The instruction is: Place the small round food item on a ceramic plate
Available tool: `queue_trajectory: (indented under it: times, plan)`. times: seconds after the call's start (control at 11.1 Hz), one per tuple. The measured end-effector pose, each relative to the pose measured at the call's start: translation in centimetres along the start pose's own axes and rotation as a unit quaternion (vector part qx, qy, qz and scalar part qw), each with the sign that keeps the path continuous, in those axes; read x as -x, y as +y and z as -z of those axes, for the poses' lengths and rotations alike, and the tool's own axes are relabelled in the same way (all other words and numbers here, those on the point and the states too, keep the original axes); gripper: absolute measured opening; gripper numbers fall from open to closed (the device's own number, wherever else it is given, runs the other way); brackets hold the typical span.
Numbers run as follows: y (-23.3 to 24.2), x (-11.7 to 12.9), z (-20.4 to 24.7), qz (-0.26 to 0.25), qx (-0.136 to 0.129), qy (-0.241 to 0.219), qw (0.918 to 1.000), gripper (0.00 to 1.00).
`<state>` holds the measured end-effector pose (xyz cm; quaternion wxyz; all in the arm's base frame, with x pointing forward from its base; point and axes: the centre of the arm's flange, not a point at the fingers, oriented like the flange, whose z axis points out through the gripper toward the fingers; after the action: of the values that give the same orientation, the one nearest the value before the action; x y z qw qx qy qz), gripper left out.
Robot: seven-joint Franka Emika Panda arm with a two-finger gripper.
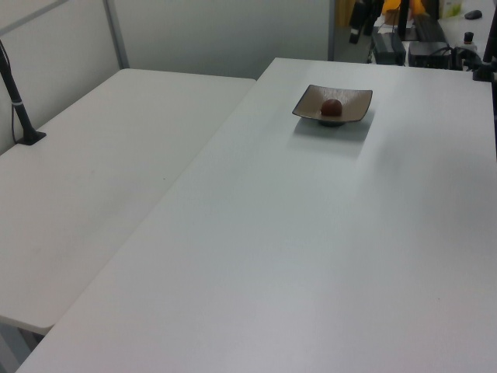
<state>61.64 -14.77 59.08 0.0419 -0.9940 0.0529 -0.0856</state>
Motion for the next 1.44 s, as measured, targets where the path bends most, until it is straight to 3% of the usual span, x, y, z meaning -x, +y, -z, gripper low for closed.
queue_trajectory:
  times: [0.54, 0.81, 0.99, 1.17, 1.44]
  plan:
    - [-11.5, 6.2, 5.6, 0.054, -0.036, -0.031, 0.9974, 1.00]
    - [-17.7, 7.5, 3.8, 0.099, 0.001, -0.052, 0.9937, 1.00]
    - [-20.6, 8.2, 2.1, 0.112, 0.012, -0.068, 0.9913, 1.00]
    - [-21.1, 8.0, 0.6, 0.122, 0.032, -0.069, 0.9896, 1.00]
    - [-19.1, 6.8, 0.7, 0.139, 0.034, -0.045, 0.9887, 1.00]
